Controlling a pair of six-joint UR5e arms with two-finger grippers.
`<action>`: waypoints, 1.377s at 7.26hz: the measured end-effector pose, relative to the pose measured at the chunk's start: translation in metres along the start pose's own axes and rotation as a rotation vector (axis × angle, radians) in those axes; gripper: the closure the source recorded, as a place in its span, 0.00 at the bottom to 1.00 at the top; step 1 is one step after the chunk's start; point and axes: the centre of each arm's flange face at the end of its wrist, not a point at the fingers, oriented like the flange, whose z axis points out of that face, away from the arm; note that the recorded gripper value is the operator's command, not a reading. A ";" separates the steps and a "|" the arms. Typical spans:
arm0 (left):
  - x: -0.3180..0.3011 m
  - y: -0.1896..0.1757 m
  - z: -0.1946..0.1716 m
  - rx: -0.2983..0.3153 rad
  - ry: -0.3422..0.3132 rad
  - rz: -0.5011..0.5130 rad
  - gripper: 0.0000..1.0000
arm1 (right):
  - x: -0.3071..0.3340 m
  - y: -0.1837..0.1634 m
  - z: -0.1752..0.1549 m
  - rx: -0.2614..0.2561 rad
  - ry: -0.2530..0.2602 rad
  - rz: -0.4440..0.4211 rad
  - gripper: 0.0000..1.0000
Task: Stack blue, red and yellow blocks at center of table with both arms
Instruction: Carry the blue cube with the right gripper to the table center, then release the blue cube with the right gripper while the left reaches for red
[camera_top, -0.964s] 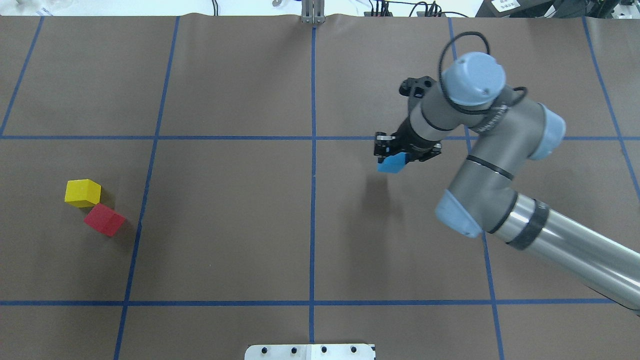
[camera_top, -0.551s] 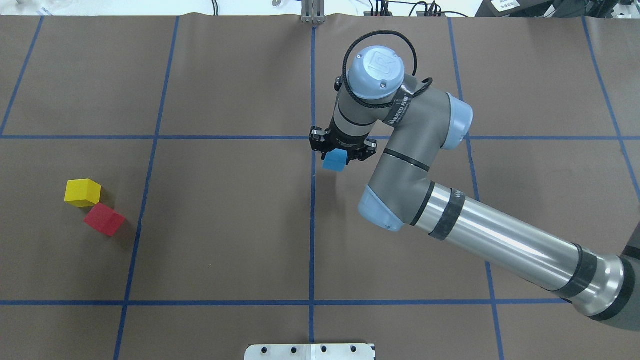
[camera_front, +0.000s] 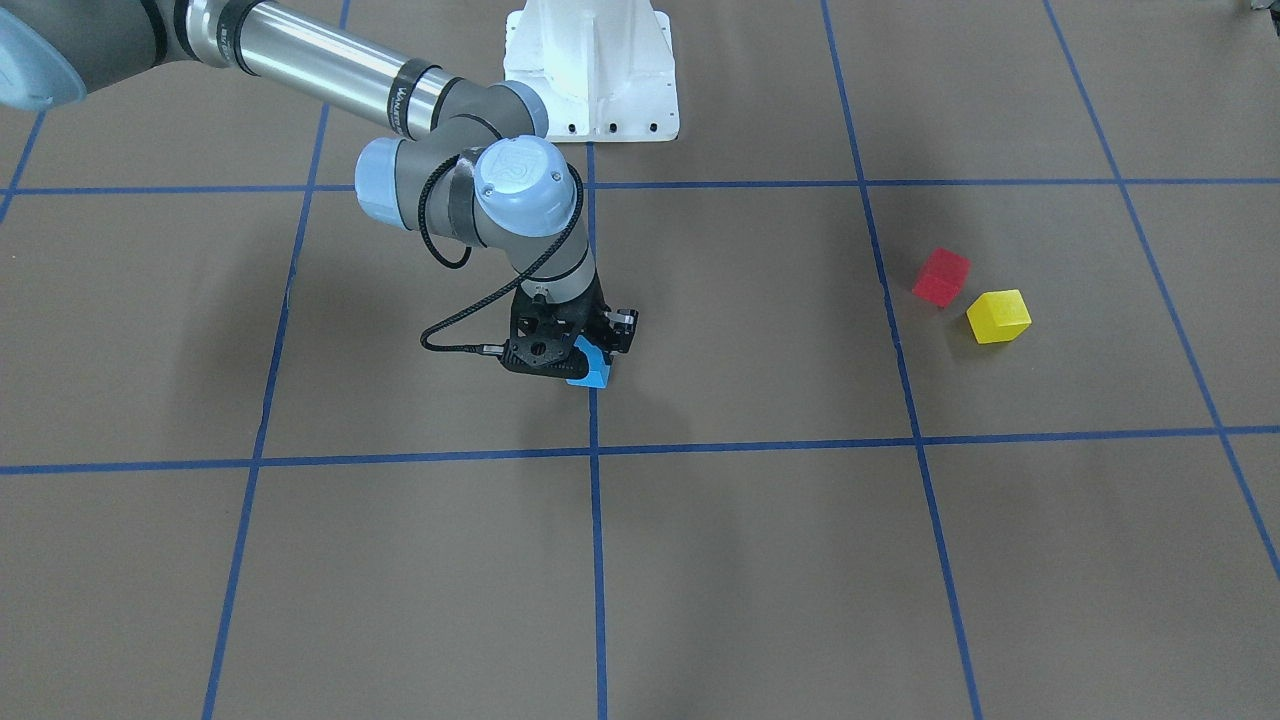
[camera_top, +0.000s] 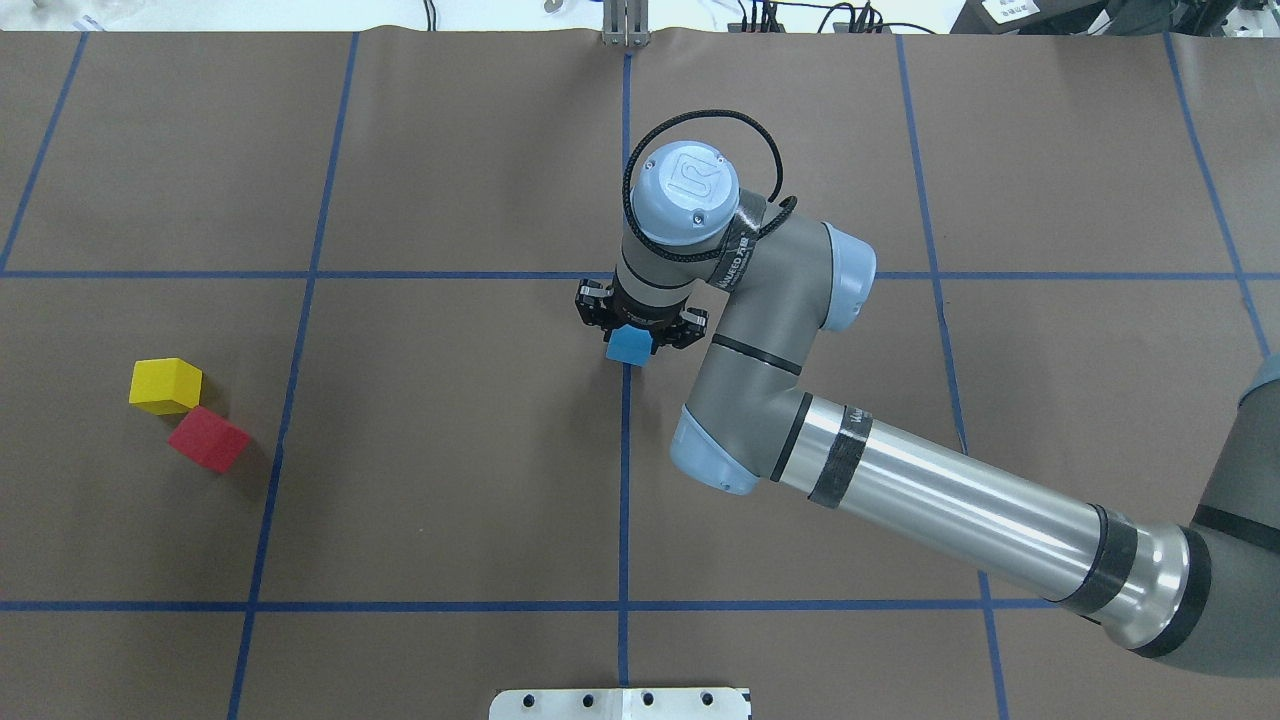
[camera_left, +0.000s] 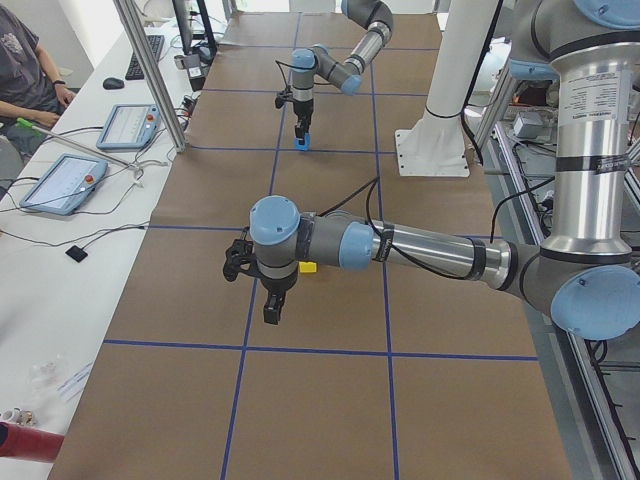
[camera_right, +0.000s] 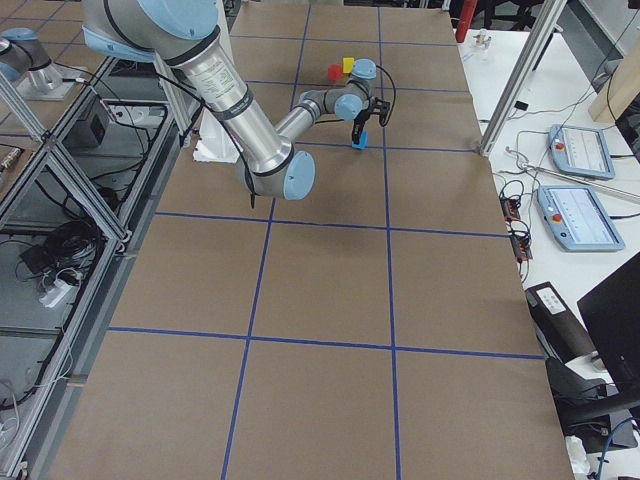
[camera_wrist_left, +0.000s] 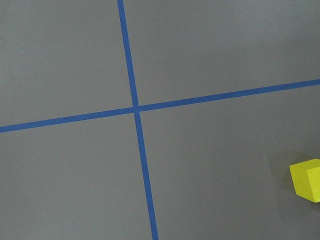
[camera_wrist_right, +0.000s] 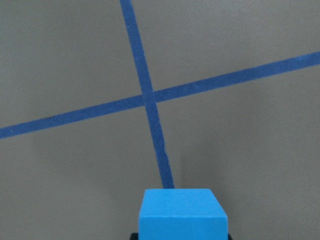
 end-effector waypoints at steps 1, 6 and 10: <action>0.000 0.000 0.000 0.000 0.000 0.000 0.00 | -0.001 0.003 0.002 0.001 0.001 -0.003 0.01; 0.011 -0.005 0.005 0.009 0.004 0.029 0.00 | -0.015 0.019 -0.013 0.054 -0.033 -0.151 0.00; 0.170 -0.014 0.065 0.032 0.033 -0.020 0.00 | 0.096 -0.018 -0.110 0.055 -0.135 -0.175 0.00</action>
